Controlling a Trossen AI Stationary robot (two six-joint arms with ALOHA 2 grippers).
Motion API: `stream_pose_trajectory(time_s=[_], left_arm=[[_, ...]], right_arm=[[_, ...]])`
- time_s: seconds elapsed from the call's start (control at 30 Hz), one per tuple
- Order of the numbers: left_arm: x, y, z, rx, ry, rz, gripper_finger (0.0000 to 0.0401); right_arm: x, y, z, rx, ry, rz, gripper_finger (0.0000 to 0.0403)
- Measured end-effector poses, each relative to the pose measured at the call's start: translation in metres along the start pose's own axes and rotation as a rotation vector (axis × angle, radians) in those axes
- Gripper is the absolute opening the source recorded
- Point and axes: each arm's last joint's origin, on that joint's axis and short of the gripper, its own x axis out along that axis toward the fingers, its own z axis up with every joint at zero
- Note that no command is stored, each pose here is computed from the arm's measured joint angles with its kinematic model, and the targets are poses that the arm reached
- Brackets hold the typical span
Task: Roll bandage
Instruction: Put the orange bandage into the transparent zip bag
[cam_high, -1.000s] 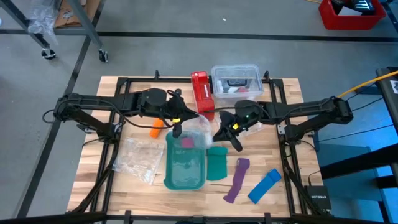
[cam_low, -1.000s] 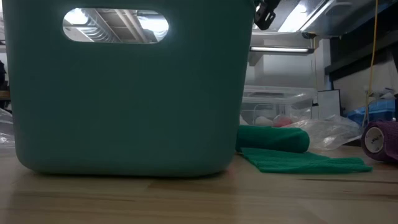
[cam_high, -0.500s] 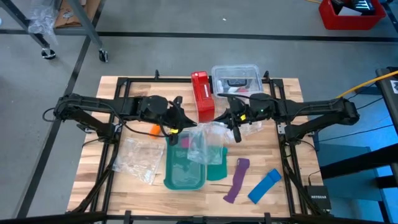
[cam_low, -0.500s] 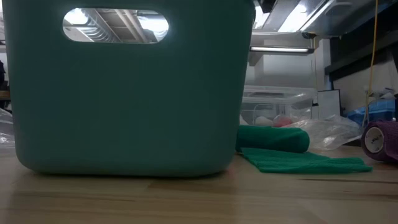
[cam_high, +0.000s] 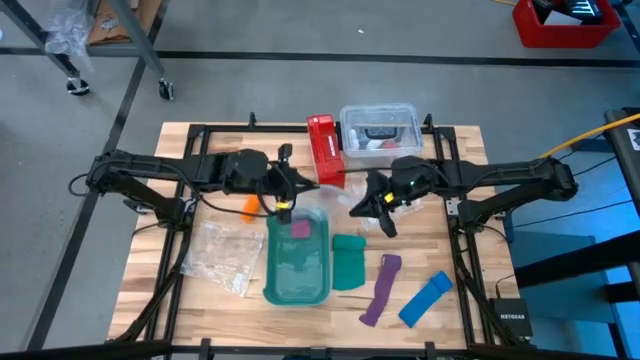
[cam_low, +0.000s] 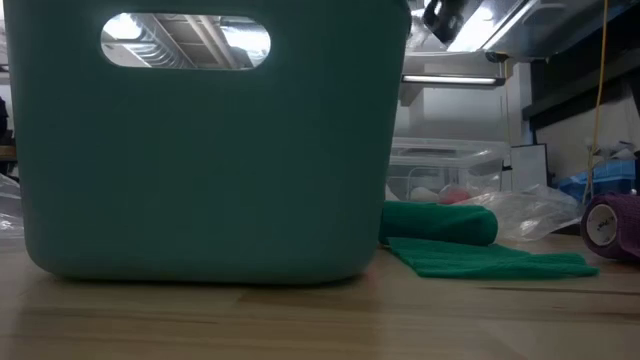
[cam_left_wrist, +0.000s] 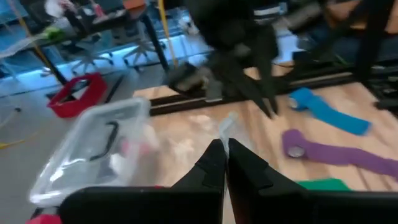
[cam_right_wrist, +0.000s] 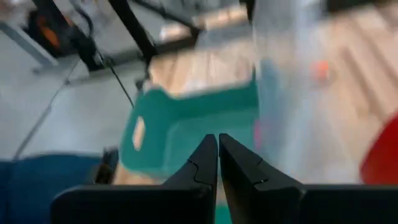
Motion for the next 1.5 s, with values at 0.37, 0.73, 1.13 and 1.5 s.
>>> stream_pose_trajectory(time_s=[0.37, 0.73, 1.13, 1.5], left_arm=[[-0.002, -0.015, -0.001, 0.058, 0.026, -0.057, 0.0], [-0.004, -0.023, 0.001, 0.076, 0.009, -0.081, 0.0], [-0.003, -0.022, 0.001, 0.091, 0.004, -0.078, 0.0], [-0.004, -0.024, -0.005, 0.074, 0.07, -0.093, 0.0]], right_arm=[[-0.001, -0.003, 0.01, -0.09, -0.132, -0.173, 0.0021], [-0.001, 0.002, 0.013, -0.109, -0.147, -0.033, 0.0021], [0.017, -0.001, 0.009, -0.102, -0.081, 0.061, 0.0022], [0.046, -0.014, -0.002, -0.046, -0.013, -0.035, 0.0147]])
